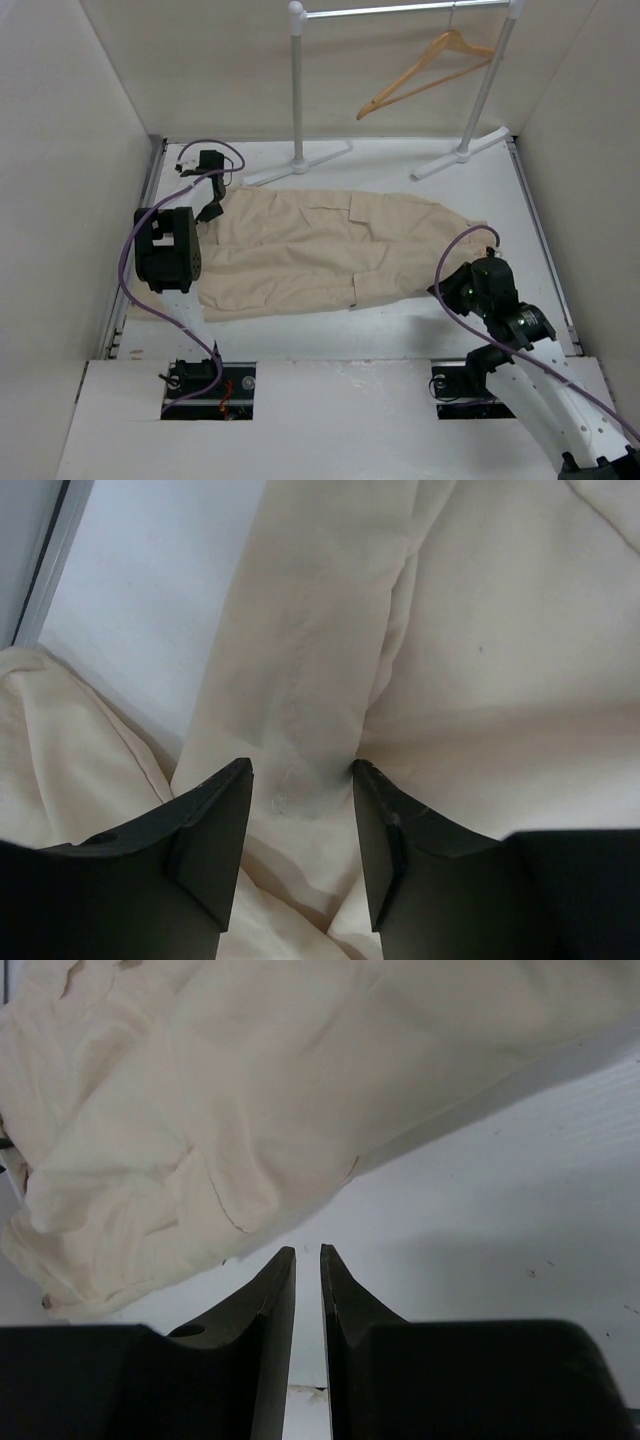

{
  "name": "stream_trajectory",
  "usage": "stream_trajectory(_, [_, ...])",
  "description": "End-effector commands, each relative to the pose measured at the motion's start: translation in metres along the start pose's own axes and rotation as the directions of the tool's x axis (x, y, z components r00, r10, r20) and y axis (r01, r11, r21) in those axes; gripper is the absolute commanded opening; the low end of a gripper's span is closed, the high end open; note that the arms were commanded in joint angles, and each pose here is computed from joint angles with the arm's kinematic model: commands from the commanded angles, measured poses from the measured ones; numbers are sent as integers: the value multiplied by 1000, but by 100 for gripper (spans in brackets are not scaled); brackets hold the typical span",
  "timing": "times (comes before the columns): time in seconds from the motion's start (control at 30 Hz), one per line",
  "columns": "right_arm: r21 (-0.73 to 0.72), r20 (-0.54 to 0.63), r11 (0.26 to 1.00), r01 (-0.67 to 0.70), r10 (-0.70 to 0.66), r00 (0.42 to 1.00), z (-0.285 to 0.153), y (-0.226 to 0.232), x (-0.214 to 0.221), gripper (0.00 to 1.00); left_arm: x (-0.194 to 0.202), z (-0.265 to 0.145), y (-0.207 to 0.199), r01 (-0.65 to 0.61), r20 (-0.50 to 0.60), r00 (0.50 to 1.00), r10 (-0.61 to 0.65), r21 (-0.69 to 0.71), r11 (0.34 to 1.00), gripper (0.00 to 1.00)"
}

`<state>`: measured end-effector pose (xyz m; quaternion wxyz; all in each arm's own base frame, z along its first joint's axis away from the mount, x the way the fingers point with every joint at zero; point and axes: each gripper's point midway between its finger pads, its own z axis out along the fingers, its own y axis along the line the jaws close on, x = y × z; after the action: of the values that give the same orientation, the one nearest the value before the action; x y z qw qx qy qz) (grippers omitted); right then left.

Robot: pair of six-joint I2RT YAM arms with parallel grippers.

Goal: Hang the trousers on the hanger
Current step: Flatten out the trousers at the center of the board.

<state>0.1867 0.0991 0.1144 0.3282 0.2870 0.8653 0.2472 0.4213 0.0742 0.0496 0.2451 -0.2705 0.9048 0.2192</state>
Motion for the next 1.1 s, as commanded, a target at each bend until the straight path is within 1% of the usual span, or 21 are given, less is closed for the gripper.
stream_trajectory(0.0, [-28,21,1000,2,-2,1000,1,10,-4,22,-19,2,1,75,29,997,-76,19,997,40])
stream_trajectory(0.1, [-23,19,1000,6,-6,1000,3,10,-4,23,-13,10,0,92,-5,996,-92,41,995,38])
stream_trajectory(0.2, [-28,30,1000,1,0,1000,4,13,-7,31,-9,14,-2,93,-23,995,-92,46,995,37])
stream_trajectory(0.23, [-30,32,1000,1,0,999,6,14,-8,35,-8,15,-3,93,-28,995,-92,48,995,34])
stream_trajectory(0.33, [-20,17,1000,9,-9,1000,15,15,-7,44,-12,14,2,115,-25,993,-114,49,992,15])
stream_trajectory(0.37, [-8,13,1000,11,-11,1000,18,14,-7,45,-16,13,5,132,-18,991,-131,47,990,11])
stream_trajectory(0.43, [28,8,1000,6,-6,1000,26,10,-10,45,-25,6,20,204,1,979,-204,39,978,5])
stream_trajectory(0.53, [49,7,999,5,-5,1000,35,11,-14,46,-42,-2,60,361,46,931,-362,22,932,3])
stream_trajectory(0.63, [39,2,999,9,-10,1000,40,18,-16,46,-44,4,98,457,54,888,-456,-22,889,3])
stream_trajectory(0.7, [34,4,999,8,-8,1000,43,21,-18,46,-36,14,117,507,18,862,-507,-52,860,5])
stream_trajectory(0.73, [39,4,999,11,-11,1000,44,22,-19,46,-29,20,126,528,-7,848,-529,-67,847,8])
stream_trajectory(0.77, [45,0,999,14,-14,1000,45,22,-19,46,-21,25,131,550,-30,832,-553,-83,831,14])
stream_trajectory(0.8, [49,-3,999,21,-20,1000,46,22,-19,47,-15,30,136,566,-48,819,-572,-96,819,22])
stream_trajectory(0.87, [57,-6,998,31,-31,999,47,22,-21,51,-6,32,139,574,-70,810,-582,-108,812,36])
stream_trajectory(0.93, [60,8,998,33,-33,999,47,24,-28,55,-5,29,141,582,-53,807,-588,-102,807,46])
stream_trajectory(1.0, [56,19,998,37,-38,999,47,30,-38,56,-12,23,145,597,-21,799,-601,-92,797,52])
stream_trajectory(1.07, [46,42,998,46,-48,998,44,39,-52,56,-24,14,150,612,17,790,-613,-74,787,53])
